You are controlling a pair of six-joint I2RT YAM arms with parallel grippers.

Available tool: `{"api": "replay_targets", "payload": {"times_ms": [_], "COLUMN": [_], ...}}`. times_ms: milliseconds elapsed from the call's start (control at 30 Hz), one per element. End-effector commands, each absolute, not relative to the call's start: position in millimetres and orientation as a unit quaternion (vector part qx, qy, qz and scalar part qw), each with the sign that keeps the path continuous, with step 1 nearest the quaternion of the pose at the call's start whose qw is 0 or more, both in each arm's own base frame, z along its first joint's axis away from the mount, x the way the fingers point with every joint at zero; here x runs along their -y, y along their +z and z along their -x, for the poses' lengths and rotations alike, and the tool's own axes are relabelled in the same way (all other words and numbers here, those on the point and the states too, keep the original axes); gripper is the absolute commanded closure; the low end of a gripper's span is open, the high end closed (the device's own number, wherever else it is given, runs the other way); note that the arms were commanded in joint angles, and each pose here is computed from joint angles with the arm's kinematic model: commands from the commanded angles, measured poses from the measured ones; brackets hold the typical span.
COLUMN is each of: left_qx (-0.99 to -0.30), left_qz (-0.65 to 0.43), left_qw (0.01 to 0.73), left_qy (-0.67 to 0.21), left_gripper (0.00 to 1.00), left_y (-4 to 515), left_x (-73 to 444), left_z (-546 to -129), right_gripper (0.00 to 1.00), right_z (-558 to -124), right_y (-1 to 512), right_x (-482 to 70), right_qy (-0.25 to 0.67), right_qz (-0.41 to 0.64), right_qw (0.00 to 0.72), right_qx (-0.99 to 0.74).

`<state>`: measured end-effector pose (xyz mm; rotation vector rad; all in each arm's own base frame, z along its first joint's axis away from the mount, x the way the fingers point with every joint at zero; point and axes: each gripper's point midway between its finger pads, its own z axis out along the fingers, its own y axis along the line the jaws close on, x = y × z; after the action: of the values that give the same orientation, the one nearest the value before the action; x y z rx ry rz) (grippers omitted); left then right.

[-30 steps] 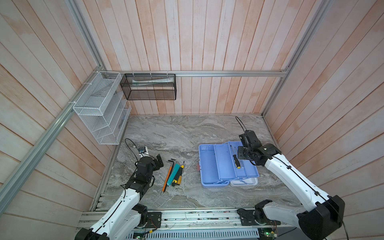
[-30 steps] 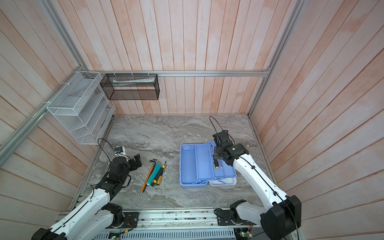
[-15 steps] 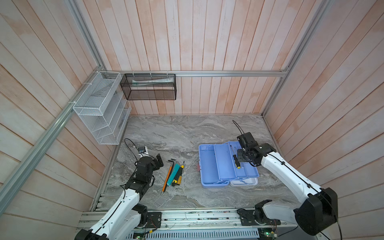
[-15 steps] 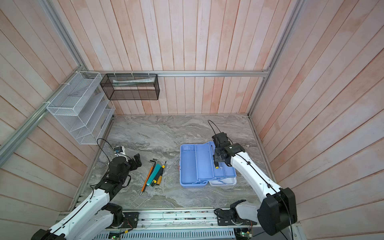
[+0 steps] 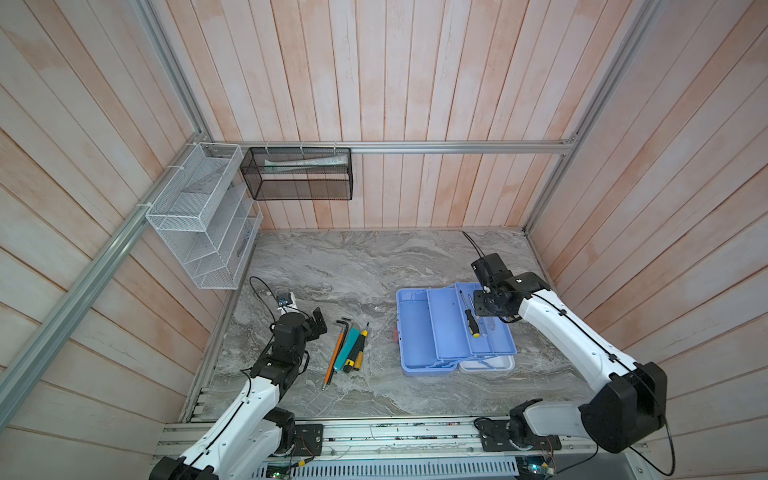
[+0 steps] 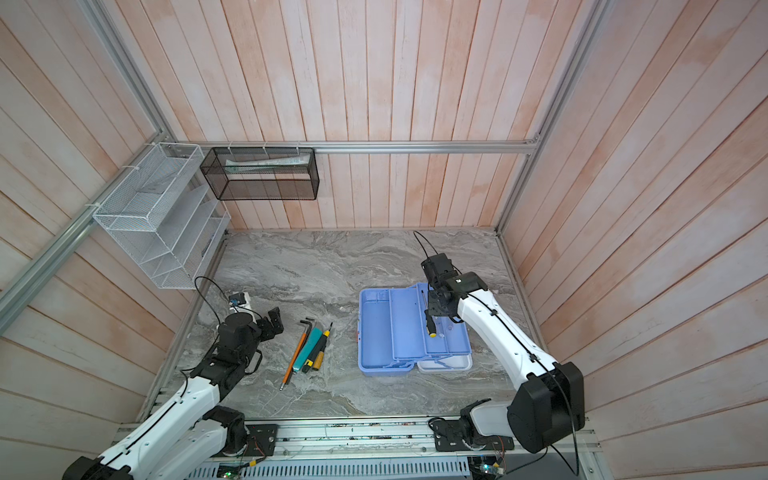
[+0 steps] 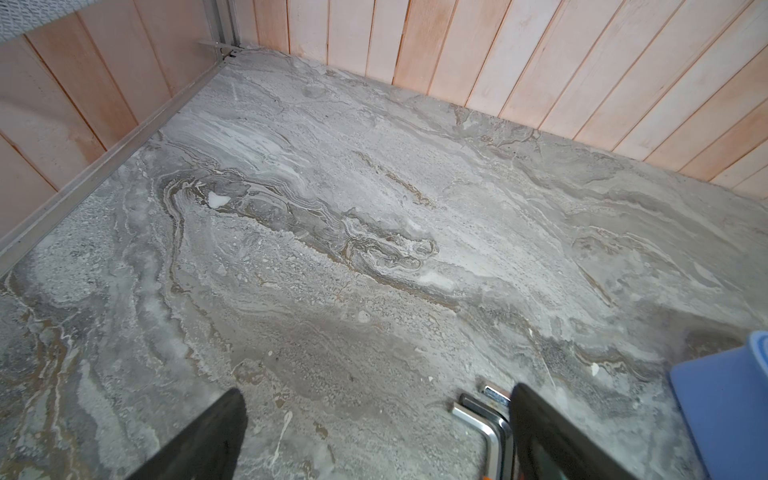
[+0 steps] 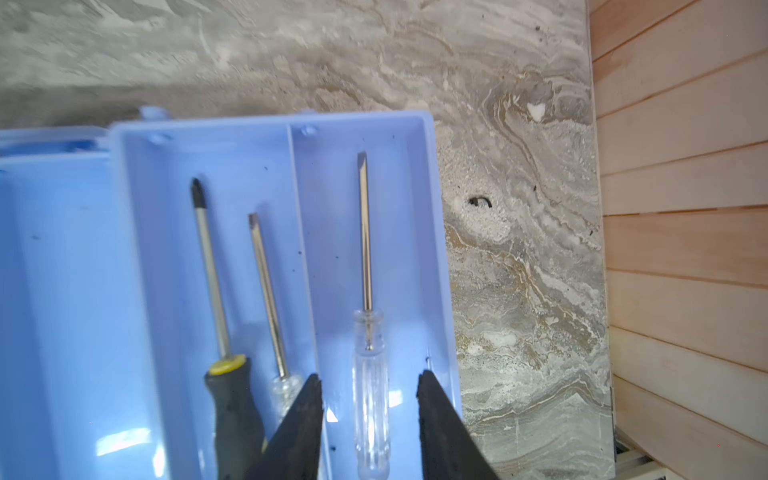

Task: Pack the tool kit
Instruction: 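Move the right gripper from the box back over the tool pile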

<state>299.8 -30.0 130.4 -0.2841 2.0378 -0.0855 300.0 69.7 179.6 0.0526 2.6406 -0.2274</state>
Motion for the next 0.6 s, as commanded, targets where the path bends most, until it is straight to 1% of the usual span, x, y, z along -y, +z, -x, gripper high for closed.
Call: {"api": "replay_targets", "payload": {"times_ms": [0, 67, 133, 200, 267, 333, 433, 567], "left_qx": [-0.838, -0.837, -0.837, -0.837, -0.837, -0.836, -0.835, -0.834], "left_qz": [0.127, 0.127, 0.128, 0.127, 0.127, 0.127, 0.128, 0.129], "left_qw": [0.530, 0.531, 0.531, 0.531, 0.532, 0.532, 0.533, 0.535], "left_qy": [-0.034, -0.035, -0.035, -0.035, -0.035, -0.035, -0.036, -0.036], "left_gripper": [0.00, 0.00, 0.00, 0.00, 0.00, 0.00, 0.00, 0.00], "left_y": [145, 145, 145, 146, 146, 146, 146, 147], "left_x": [27, 27, 27, 27, 27, 27, 26, 26], "left_z": [-305, -304, -304, -304, -304, -304, -303, -302], "right_gripper": [0.62, 0.61, 0.61, 0.61, 0.60, 0.59, 0.57, 0.54], "right_z": [-296, -296, -292, -280, -266, -253, -242, -233], "right_y": [212, 224, 226, 219, 204, 184, 161, 131], "right_x": [-100, -140, -194, -250, -296, -333, -372, -407], "right_qy": [-0.047, 0.003, 0.079, 0.152, 0.198, 0.228, 0.252, 0.239], "right_qz": [-0.013, 0.004, 0.031, 0.062, 0.087, 0.102, 0.107, 0.109], "right_qw": [0.279, 0.309, 0.327, 0.325, 0.309, 0.284, 0.254, 0.224], "right_qx": [-0.959, -0.951, -0.941, -0.931, -0.926, -0.926, -0.927, -0.939]}}
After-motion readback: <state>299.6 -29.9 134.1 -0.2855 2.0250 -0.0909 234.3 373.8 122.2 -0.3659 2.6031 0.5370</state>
